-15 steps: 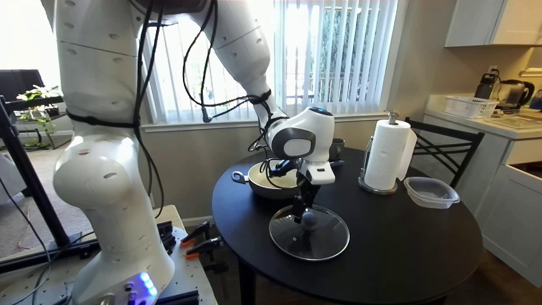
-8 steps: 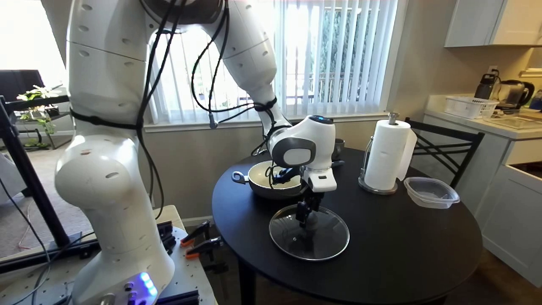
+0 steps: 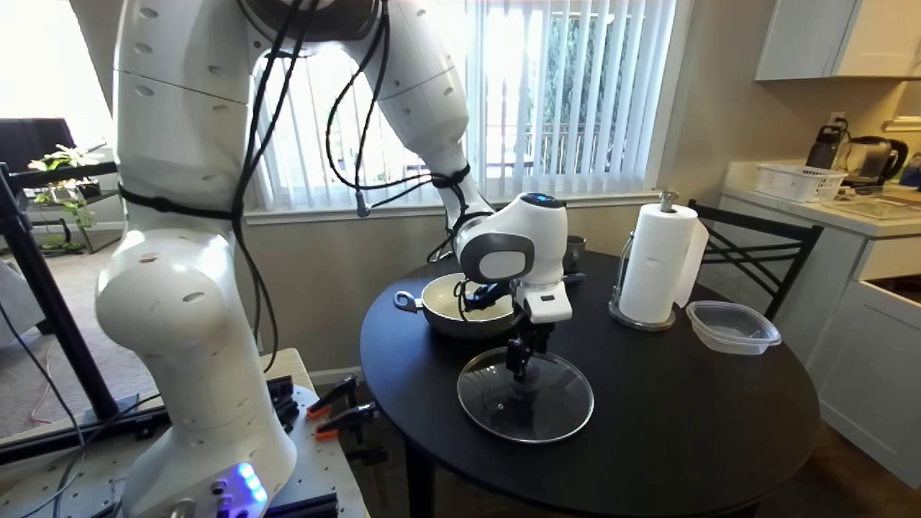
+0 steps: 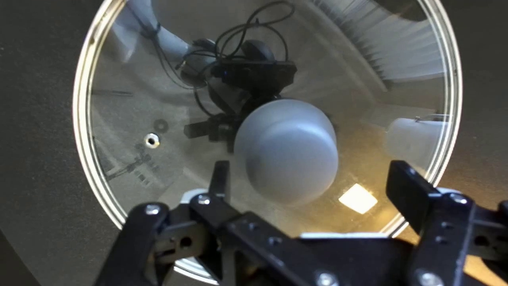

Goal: Pick up the lid and close the pan

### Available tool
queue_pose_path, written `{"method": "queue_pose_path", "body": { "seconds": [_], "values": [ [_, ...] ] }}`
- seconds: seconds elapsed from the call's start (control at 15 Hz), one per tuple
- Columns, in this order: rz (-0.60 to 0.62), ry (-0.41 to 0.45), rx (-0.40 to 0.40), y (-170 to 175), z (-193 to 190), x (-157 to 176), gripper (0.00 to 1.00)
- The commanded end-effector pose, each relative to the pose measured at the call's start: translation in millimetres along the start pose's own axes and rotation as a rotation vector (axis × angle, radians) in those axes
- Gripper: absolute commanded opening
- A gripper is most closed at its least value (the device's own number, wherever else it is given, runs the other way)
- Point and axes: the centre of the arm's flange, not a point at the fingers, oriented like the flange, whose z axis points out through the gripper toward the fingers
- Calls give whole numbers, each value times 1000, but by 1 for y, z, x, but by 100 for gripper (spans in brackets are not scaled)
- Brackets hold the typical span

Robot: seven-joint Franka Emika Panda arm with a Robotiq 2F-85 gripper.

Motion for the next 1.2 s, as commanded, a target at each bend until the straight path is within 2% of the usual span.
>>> {"method": "queue_pose_path", "body": {
  "seconds": [0.0,0.4,0.47,0.53,0.93,1.13],
  "values": [
    [26,-13,14,6,3,-1,100],
    [60,-46,-15,9,12,2,100],
    [53,-41,-16,9,13,2,75],
    [53,-42,-19,9,13,2,74],
    [55,-31,-15,9,8,3,34],
    [54,-24,-18,9,1,3,33]
  ]
}}
